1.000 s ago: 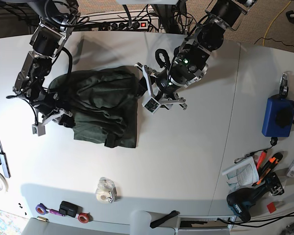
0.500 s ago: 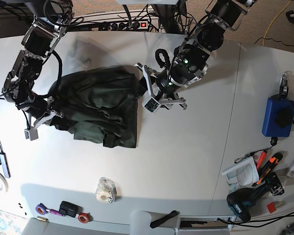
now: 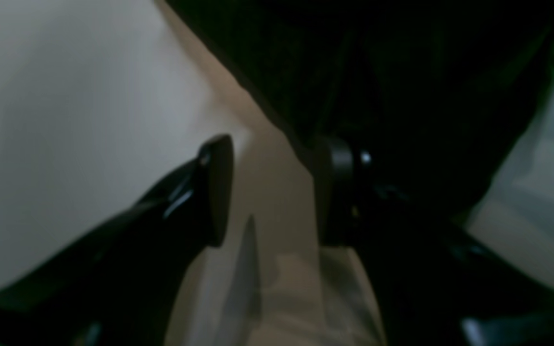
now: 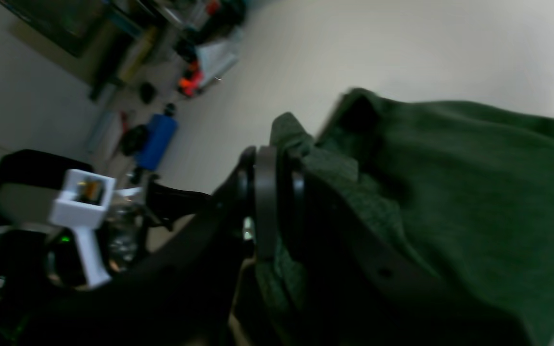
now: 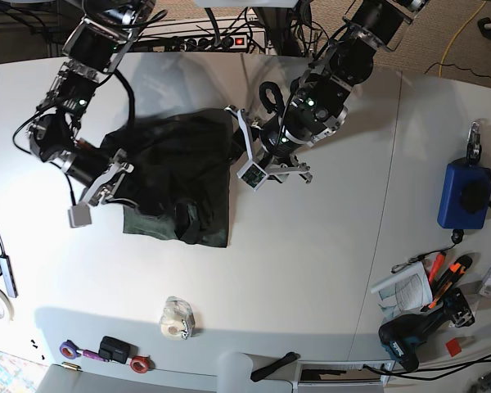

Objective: Layout the t-shirt on the table in an organized manner, then fold the t-shirt properly
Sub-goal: 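Press the folded end onto the bundle with the right gripper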

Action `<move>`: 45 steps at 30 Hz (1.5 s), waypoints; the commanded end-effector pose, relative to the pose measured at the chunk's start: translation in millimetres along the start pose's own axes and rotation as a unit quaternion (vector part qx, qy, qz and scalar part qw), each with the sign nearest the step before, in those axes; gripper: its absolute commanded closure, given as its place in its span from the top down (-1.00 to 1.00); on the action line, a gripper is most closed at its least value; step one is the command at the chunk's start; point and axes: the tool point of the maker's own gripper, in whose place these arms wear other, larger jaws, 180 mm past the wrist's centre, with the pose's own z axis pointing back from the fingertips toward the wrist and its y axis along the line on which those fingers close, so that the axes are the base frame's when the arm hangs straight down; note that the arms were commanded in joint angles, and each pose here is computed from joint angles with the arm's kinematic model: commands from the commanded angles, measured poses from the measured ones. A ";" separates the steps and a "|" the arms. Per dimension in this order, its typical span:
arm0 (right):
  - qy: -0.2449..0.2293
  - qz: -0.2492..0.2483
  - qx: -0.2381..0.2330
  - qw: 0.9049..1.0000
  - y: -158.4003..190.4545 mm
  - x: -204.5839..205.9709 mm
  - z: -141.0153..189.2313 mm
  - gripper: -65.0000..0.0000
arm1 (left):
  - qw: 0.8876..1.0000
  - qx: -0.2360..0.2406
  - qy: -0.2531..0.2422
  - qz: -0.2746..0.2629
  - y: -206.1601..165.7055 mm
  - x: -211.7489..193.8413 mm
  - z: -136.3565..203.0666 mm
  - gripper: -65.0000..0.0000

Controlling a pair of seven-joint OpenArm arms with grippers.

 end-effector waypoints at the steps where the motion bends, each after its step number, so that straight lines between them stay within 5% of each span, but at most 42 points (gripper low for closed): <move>1: -0.031 0.016 0.019 0.999 10.8 17.5 -1.5 -0.99 | 1.000 0.001 -0.026 -0.003 1.7 16.5 0.9 -0.14; 5: -0.025 0.008 0.049 0.998 26.6 9.1 -17.3 -0.99 | 1.000 0.001 -0.027 -0.003 1.8 17.1 0.9 -0.14; 16: 0.090 0.036 0.113 0.989 69.2 -42.5 -60.8 -0.99 | 1.000 0.005 -0.028 -0.007 3.3 17.3 1.0 -0.14; 26: 0.103 0.030 0.112 0.988 68.7 -54.4 -57.8 -0.99 | 0.999 0.010 -0.028 -0.013 5.2 17.5 0.9 -0.14; 33: 0.112 0.019 0.108 0.988 67.0 -66.2 -54.1 -0.98 | 0.997 0.070 -0.024 -0.037 27.5 18.3 2.4 -0.14; 40: 0.118 0.008 0.107 0.987 66.3 -76.3 -50.8 -0.44 | 0.994 0.094 -0.026 -0.038 46.1 21.3 5.7 -0.14; 45: 0.115 0.006 0.111 0.987 67.9 -75.4 -50.6 -0.43 | 0.989 0.141 -0.038 -0.017 87.4 30.7 15.6 -0.14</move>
